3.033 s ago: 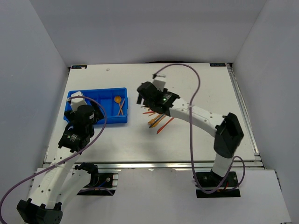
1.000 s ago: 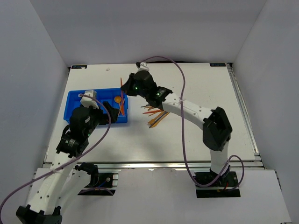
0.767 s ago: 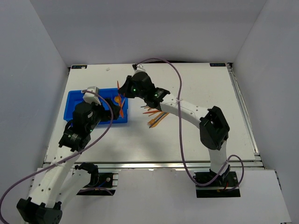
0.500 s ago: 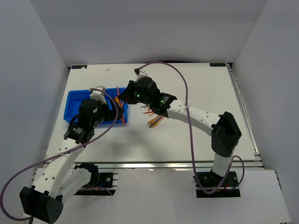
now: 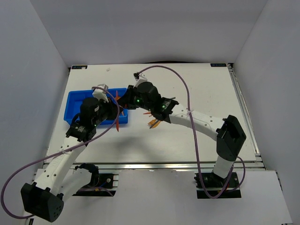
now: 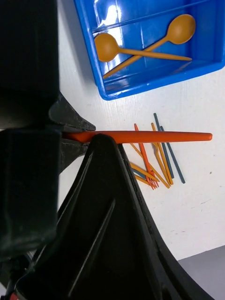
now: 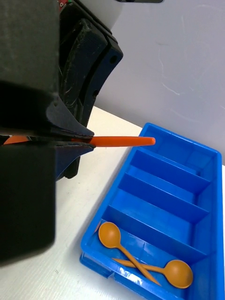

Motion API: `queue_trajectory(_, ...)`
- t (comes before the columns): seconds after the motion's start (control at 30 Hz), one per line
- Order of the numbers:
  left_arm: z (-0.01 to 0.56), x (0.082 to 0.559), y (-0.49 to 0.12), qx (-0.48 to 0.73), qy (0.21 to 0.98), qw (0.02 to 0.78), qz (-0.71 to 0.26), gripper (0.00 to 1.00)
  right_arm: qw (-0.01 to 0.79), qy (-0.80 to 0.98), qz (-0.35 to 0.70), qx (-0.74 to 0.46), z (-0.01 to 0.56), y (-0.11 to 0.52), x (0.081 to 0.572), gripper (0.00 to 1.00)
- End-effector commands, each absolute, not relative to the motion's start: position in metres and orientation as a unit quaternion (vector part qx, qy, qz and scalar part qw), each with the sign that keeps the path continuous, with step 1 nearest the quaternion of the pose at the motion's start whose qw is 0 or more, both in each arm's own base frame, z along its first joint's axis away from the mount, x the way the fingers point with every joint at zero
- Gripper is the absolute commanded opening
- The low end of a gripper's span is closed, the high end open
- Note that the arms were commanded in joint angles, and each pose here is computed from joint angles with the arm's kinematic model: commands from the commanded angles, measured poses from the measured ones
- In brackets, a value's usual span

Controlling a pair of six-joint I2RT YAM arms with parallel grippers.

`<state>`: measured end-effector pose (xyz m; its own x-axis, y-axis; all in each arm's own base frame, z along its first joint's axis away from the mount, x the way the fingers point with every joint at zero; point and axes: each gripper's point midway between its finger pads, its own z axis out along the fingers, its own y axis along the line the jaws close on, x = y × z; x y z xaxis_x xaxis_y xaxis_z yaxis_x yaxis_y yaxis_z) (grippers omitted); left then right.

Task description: Sort the eating utensils into containers

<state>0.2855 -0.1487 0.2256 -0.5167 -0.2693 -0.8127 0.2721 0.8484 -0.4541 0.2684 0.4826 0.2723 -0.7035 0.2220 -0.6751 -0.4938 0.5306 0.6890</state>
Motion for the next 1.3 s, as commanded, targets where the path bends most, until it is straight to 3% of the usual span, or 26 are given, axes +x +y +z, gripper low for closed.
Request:
queue_trajectory(0.0,0.241,0.294,-0.14,-0.02,0.822,0.511,-0.253,0.0,0.395,0.776,0.487,-0.067,0.298,0.468,0.277,0.07)
queue_trajectory(0.03,0.239,0.296,-0.135,-0.026,0.825,0.511,-0.241,0.0,0.394,0.776,0.488,-0.068,0.298,0.467,0.275,0.17)
queue_trajectory(0.07,0.235,0.298,-0.127,-0.039,0.83,0.512,-0.218,0.0,0.391,0.784,0.478,-0.054,0.29,0.456,0.284,0.56)
queue_trajectory(0.1,0.237,0.303,-0.119,-0.05,0.83,0.519,-0.197,0.0,0.39,0.788,0.474,-0.045,0.287,0.449,0.288,0.68)
queue_trajectory(0.17,0.228,0.308,-0.112,-0.05,0.842,0.512,-0.166,0.0,0.398,0.794,0.459,-0.014,0.287,0.421,0.308,0.79)
queue_trajectory(0.33,0.224,0.342,-0.067,-0.069,0.855,0.514,-0.007,0.0,0.412,0.82,0.393,0.056,0.259,0.333,0.336,0.84)
queue_trajectory(0.43,0.216,0.368,-0.049,-0.052,0.861,0.502,0.06,0.0,0.425,0.82,0.379,0.052,0.254,0.302,0.328,0.85)
queue_trajectory(0.73,0.202,0.451,-0.024,-0.101,0.838,0.536,0.023,0.0,0.47,0.822,0.32,0.015,0.251,0.245,0.294,0.89)
queue_trajectory(1.03,0.162,0.472,-0.032,-0.151,0.831,0.535,-0.015,0.0,0.476,0.819,0.32,0.014,0.241,0.227,0.274,0.89)
queue_trajectory(1.27,0.143,0.462,-0.023,-0.18,0.829,0.53,0.003,0.02,0.466,0.826,0.317,0.01,0.233,0.226,0.27,0.89)
